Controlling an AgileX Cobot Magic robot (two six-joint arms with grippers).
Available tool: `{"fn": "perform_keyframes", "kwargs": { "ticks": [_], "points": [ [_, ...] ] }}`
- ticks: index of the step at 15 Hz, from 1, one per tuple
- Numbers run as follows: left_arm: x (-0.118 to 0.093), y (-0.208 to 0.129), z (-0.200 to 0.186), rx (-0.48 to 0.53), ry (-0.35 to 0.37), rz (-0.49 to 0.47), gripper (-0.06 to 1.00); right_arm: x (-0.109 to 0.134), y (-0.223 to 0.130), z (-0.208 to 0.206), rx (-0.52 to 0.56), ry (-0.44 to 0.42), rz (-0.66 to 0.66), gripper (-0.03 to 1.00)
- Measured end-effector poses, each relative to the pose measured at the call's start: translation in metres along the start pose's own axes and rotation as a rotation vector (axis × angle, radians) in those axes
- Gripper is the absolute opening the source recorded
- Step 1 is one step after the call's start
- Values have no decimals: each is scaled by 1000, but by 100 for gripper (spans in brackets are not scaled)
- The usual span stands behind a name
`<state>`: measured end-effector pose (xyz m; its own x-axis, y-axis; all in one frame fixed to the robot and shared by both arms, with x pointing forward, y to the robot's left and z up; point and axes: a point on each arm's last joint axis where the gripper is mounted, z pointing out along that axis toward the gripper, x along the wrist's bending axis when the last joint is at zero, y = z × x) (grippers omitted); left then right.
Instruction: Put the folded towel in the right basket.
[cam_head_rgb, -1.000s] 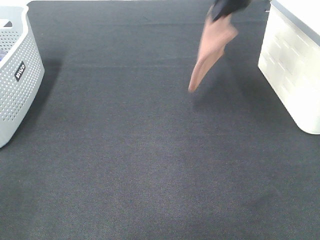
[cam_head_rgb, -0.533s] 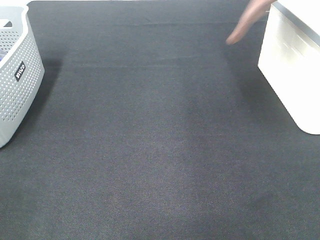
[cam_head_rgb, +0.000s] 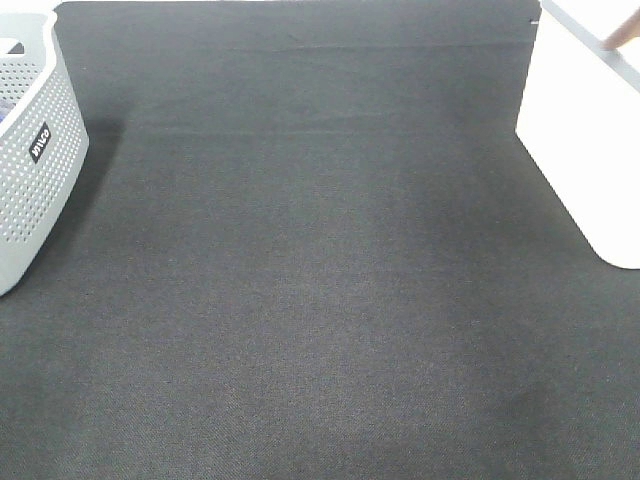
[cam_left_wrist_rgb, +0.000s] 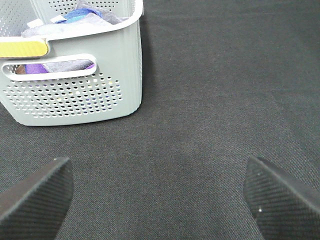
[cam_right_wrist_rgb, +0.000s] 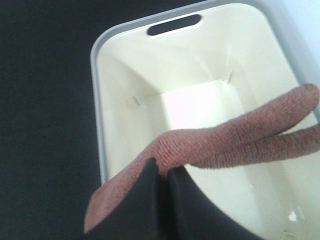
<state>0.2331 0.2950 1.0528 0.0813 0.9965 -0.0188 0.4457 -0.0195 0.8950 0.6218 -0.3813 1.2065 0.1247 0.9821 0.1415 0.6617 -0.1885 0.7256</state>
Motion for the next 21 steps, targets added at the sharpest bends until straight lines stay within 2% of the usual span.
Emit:
{"fn": "perform_keyframes", "kwargs": {
  "ticks": [2,6,7,9,11,12,13,14,17,21],
  "points": [
    [0,0,0,0,0,0,88,-9,-1,12,16,-10,11,0],
    [0,0,0,0,0,0,88,-22,-18,80,151,9,63,0],
    [0,0,0,0,0,0,88,-25,-24,95,195,7,93,4],
    [0,0,0,0,0,0,88,-27,-31,106,250,7,125,24],
    [0,0,0,0,0,0,88,-27,-34,108,280,9,130,56],
    [0,0,0,0,0,0,88,-26,-34,108,283,13,138,66],
    [0,0,0,0,0,0,88,-25,-34,106,281,20,142,72],
    [0,0,0,0,0,0,88,-25,-34,106,281,20,142,72],
    [0,0,0,0,0,0,88,-10,-28,91,250,68,137,76],
    [0,0,0,0,0,0,88,51,-32,82,281,162,-9,77]
  ]
}}
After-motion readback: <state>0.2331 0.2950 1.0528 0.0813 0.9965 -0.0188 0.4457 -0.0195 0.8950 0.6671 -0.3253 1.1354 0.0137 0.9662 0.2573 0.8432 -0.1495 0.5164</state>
